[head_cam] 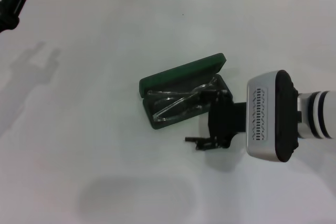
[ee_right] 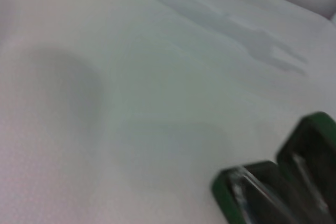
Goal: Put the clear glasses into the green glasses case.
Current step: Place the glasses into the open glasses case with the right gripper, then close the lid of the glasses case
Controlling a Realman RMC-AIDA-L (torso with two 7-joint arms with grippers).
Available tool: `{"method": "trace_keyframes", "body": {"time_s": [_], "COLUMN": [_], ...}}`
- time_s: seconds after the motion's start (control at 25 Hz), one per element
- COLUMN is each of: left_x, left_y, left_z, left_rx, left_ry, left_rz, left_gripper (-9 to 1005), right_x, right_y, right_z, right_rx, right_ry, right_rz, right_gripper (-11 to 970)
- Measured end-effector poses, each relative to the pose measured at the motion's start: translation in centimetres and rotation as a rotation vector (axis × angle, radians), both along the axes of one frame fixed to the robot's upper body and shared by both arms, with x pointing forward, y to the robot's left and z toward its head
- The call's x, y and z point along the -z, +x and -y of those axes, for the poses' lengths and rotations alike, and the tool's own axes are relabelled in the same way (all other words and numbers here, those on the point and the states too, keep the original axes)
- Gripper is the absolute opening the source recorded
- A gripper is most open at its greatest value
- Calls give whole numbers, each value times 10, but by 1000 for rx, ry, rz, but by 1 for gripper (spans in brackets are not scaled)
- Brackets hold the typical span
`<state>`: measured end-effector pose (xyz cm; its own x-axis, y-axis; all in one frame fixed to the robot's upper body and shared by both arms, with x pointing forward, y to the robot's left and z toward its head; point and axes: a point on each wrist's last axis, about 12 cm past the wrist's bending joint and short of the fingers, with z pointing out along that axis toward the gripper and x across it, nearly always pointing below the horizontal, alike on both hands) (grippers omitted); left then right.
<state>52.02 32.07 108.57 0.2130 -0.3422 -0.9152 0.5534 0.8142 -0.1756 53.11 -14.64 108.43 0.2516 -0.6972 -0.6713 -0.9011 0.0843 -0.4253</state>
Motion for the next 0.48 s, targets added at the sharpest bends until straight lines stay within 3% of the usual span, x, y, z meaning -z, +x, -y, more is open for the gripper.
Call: {"method": "trace_keyframes", "body": {"time_s": [0.32, 0.48], "left_x": [0, 0], "left_y": [3, 5], "left_z": [2, 5], "left_rx": [-1, 6], "left_ry": [3, 2], "left_rz": [-8, -9], "left_gripper": [568, 575], "right_x": [-8, -4], "right_y": [-4, 4], "right_z": [-8, -16], "right_rx": [-74, -86], "right_ry": [102, 103], "right_rz": [-135, -179], "right_gripper": [780, 779]}}
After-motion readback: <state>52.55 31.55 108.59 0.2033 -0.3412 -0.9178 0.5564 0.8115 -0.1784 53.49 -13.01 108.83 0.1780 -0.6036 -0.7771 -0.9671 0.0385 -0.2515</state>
